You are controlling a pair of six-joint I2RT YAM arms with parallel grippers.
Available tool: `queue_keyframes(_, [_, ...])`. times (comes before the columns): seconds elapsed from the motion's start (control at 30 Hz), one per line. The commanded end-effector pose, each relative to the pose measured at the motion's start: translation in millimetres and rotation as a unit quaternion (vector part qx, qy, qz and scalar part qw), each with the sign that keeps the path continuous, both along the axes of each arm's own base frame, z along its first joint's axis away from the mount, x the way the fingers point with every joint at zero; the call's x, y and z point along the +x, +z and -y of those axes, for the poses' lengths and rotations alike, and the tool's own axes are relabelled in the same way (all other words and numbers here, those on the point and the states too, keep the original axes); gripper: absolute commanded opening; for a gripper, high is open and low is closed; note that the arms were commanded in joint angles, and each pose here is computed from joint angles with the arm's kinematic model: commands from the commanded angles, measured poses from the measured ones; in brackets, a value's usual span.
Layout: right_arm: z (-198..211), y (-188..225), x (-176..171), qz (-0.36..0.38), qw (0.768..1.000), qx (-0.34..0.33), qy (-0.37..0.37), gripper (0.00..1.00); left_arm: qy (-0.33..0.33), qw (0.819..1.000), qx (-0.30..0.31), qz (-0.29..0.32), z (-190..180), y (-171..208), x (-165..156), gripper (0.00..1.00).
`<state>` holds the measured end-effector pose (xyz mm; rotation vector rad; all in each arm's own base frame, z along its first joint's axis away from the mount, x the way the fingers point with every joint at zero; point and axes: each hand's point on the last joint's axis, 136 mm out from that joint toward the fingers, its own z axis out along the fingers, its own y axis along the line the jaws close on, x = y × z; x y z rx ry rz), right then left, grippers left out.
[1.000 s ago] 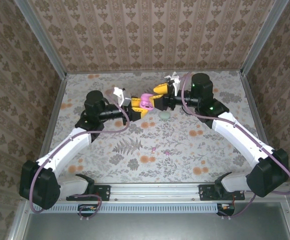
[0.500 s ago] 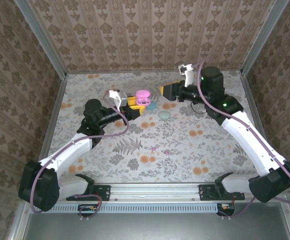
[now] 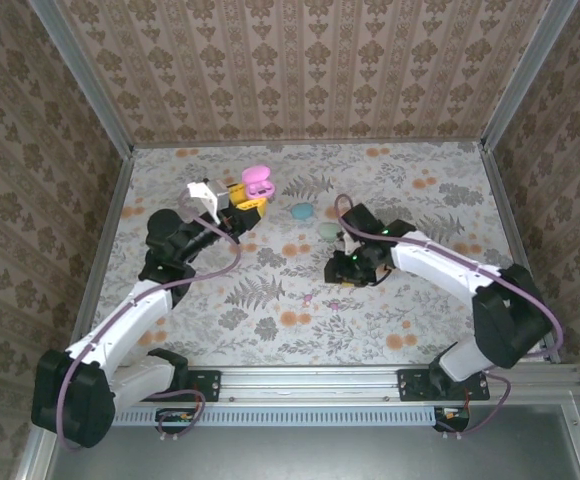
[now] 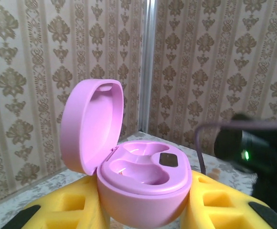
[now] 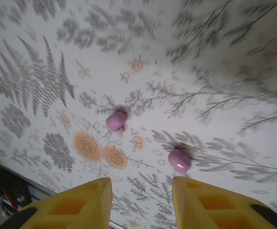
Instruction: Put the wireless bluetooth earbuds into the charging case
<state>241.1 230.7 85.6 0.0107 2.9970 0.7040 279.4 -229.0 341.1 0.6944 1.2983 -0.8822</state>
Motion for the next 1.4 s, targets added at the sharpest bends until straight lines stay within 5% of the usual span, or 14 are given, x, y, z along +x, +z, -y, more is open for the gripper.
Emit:
queue_keyframes(0.0, [-27.2, -11.1, 3.6, -0.016, 1.0, 0.017, -0.002, 0.39, 0.009, 1.0, -0.009, 0.018, -5.6, 13.5, -3.4, 0.3])
queue_keyframes(0.47, [-61.7, -51.2, 9.5, -0.051, 0.994, -0.037, -0.089, 0.42, 0.032, 0.999, 0.005, 0.034, -17.9, 18.4, -9.0, 0.31])
queue_keyframes(1.37, [-62.2, -63.1, 0.3, -0.054, 0.99, -0.101, -0.077, 0.4, 0.034, 0.999, 0.004, 0.035, -22.7, 21.8, -9.3, 0.31])
